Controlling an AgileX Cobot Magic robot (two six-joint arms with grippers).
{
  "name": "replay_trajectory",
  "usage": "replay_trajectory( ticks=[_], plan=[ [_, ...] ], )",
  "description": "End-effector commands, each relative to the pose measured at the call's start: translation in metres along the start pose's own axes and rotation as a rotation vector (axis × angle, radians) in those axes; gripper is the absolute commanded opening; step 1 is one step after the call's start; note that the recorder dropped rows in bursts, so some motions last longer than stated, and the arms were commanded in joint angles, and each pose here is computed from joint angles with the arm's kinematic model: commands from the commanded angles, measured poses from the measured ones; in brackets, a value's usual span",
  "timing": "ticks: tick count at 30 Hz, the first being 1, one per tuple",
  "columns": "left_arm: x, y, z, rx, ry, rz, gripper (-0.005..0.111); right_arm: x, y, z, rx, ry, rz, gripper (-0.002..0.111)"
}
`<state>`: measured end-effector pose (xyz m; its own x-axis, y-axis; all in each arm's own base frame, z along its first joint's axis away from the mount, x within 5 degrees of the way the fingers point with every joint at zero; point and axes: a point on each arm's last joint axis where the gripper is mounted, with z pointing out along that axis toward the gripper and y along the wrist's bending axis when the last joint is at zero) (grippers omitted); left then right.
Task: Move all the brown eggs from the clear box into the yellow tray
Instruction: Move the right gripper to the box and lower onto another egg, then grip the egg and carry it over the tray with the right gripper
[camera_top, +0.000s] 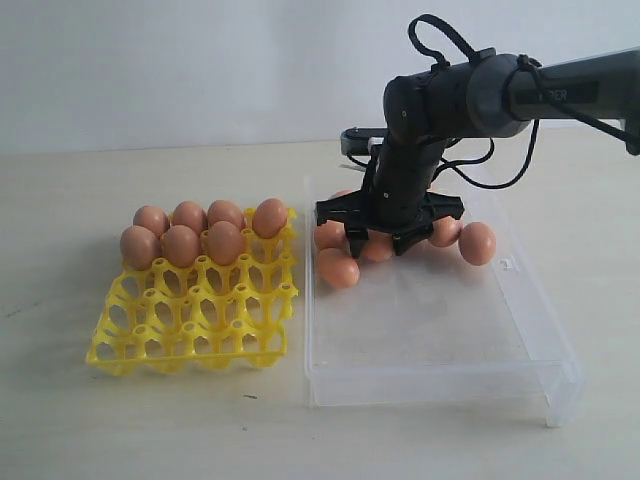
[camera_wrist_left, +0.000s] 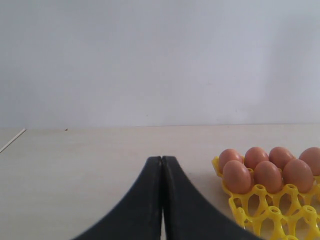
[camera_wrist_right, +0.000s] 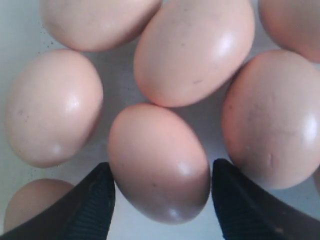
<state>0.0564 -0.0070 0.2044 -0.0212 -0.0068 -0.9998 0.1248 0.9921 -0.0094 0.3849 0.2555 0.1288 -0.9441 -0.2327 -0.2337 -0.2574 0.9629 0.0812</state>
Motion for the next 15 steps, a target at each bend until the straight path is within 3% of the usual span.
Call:
replay_trajectory(
  ticks=[1, 7, 15],
  plan=[
    [0.0006, -0.0002, -0.0003, 0.003, -0.005, -0.011, 0.000, -0.0027, -0.0013, -0.0030, 0.000, -0.019, -0.062, 0.059],
    [0.0006, -0.0002, -0.0003, 0.003, -0.005, -0.011, 0.000, -0.0051, -0.0005, -0.0031, -0.008, -0.046, -0.092, 0.056],
    [0.0006, -0.0002, -0.0003, 0.003, -0.005, -0.011, 0.000, -0.0041, -0.0013, -0.0030, 0.001, -0.035, -0.143, 0.010]
  ],
)
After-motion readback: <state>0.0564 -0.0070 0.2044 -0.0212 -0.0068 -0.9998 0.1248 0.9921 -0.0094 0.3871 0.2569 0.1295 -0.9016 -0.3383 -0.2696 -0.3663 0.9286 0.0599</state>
